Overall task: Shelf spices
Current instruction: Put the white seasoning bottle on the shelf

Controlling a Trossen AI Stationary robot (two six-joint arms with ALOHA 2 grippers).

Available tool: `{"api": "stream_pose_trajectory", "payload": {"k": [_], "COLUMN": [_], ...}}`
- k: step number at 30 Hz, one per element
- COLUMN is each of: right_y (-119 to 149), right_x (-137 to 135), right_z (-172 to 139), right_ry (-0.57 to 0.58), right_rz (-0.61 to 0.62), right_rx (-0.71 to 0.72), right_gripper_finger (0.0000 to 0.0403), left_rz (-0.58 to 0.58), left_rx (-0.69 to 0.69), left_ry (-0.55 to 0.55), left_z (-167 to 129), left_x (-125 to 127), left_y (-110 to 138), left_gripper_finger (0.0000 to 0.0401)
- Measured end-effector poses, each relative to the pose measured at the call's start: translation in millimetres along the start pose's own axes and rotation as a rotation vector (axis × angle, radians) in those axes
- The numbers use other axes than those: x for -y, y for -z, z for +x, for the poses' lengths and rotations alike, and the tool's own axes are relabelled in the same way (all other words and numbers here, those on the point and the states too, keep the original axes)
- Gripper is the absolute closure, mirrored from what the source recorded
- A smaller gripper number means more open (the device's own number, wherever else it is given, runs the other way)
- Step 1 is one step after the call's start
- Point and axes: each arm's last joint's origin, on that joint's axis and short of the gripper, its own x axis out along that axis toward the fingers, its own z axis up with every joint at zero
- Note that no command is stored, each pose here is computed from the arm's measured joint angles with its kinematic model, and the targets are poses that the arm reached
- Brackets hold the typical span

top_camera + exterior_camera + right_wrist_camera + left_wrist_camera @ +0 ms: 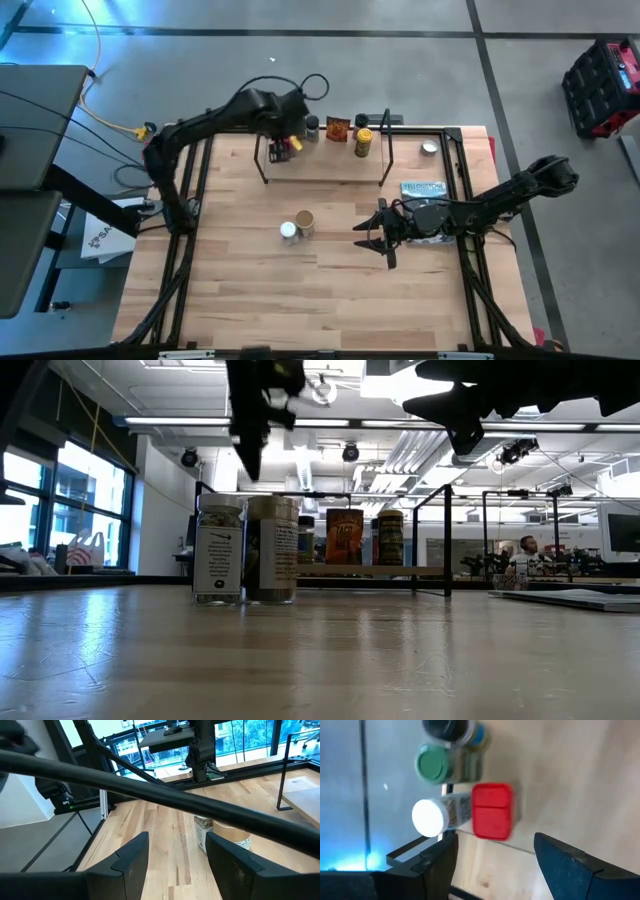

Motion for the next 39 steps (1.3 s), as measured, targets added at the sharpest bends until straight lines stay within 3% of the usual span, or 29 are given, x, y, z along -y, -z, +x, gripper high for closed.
{"api": "stream_pose_trajectory", "payload": {"k": [8, 13, 16, 19, 25, 28, 33, 39], "right_y": [0.0, -0.1, -0.1, -0.3, -0.9, -0.9, -0.8, -0.8], "right_x": [0.0, 0.0, 0.0, -0.1, -0.2, -0.2, -0.2, -0.2], "right_z": [0.0, 0.0, 0.0, 0.0, 0.0, 0.0, 0.0, 0.0], "right_ry": [-0.001, -0.001, -0.001, -0.001, -0.002, -0.002, -0.001, -0.001], "right_rz": [0.008, 0.001, 0.005, 0.009, 0.010, 0.010, 0.010, 0.010], "right_rx": [0.000, 0.000, 0.001, 0.003, 0.009, 0.009, 0.008, 0.008], "right_gripper_finger": [0.0213, 0.0213, 0.0213, 0.0213, 0.0213, 0.0213, 0.0213, 0.0213], "left_rz": [-0.038, -0.137, -0.217, -0.294, -0.280, -0.299, -0.389, -0.330], "left_rx": [0.269, 0.432, 0.509, 0.560, 0.605, 0.617, 0.628, 0.672], "left_ry": [0.017, 0.006, 0.017, 0.108, 0.285, 0.279, 0.137, 0.110], "left_z": [-82.3, -97.1, -90.8, -74.6, -27.7, -8.0, 11.2, 19.4], "left_x": [77.5, 146.6, 186.8, 223.0, 275.2, 287.2, 293.0, 302.5], "left_y": [36.3, 75.4, 97.4, 111.3, 122.1, 126.9, 130.7, 122.4], "left_gripper_finger": [0.0144, 0.0144, 0.0144, 0.0144, 0.0144, 0.0144, 0.0144, 0.0144]}}
